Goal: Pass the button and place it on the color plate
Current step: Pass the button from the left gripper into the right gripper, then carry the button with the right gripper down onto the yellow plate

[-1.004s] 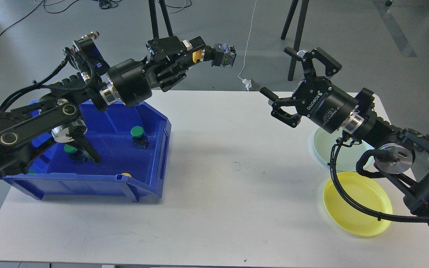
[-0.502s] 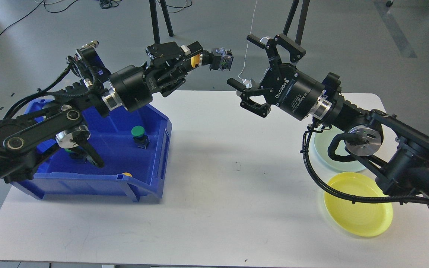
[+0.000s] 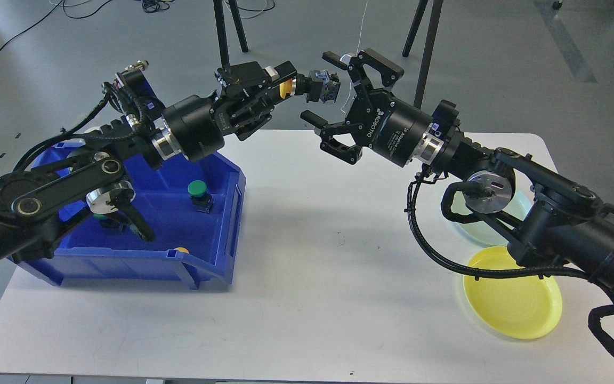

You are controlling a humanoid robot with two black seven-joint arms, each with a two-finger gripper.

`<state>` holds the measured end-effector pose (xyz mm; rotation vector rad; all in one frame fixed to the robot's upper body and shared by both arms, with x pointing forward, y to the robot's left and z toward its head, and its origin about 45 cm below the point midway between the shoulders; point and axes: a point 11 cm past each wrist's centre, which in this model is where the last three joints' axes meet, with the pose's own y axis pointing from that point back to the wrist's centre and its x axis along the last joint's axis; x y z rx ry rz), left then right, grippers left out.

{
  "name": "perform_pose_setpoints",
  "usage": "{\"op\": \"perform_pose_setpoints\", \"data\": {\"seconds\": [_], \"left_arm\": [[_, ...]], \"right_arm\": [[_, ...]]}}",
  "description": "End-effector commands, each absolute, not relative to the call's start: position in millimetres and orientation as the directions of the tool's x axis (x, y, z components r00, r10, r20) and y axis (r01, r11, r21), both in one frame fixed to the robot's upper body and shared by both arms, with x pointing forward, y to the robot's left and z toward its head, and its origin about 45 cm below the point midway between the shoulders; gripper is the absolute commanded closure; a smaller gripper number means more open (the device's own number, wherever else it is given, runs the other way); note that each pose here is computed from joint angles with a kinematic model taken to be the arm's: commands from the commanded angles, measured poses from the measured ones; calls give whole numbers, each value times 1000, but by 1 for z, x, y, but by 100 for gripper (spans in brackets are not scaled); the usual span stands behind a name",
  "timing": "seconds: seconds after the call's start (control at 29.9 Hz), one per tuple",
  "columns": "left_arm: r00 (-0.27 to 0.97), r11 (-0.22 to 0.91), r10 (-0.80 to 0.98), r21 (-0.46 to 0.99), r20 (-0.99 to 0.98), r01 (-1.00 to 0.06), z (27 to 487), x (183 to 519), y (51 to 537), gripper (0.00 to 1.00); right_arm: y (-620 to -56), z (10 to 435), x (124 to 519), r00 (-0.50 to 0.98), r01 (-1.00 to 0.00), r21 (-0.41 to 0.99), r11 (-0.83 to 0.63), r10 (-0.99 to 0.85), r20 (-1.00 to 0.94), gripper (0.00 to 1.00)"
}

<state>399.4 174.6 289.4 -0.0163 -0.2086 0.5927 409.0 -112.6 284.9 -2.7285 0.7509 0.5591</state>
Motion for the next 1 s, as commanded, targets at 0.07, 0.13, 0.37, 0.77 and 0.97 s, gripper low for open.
{"op": "perform_pose_setpoints", "data": {"seconds": [0.07,0.13,0.37,0.77,0.97], "left_arm": [[810,830,555,-75,190,-552,289,399,175,100],[811,831,554,-73,188,-551,289,399,175,100],[813,832,554,-70,182,-551,287,398,176,100],[807,825,564,-85,175,-559,292,400,179,1],[795,815,578,-78,183,-574,293,403,188,1]], "right_arm": [[-111,286,409,799,-528,-138,-838,-435,-415,66],[-111,286,409,800,-527,-138,-838,-436,-412,86],[-114,287,411,798,-533,-137,-835,-442,-409,99],[-120,284,411,791,-542,-130,-830,-452,-412,100],[-161,278,415,737,-619,-133,-774,-515,-438,100]]}}
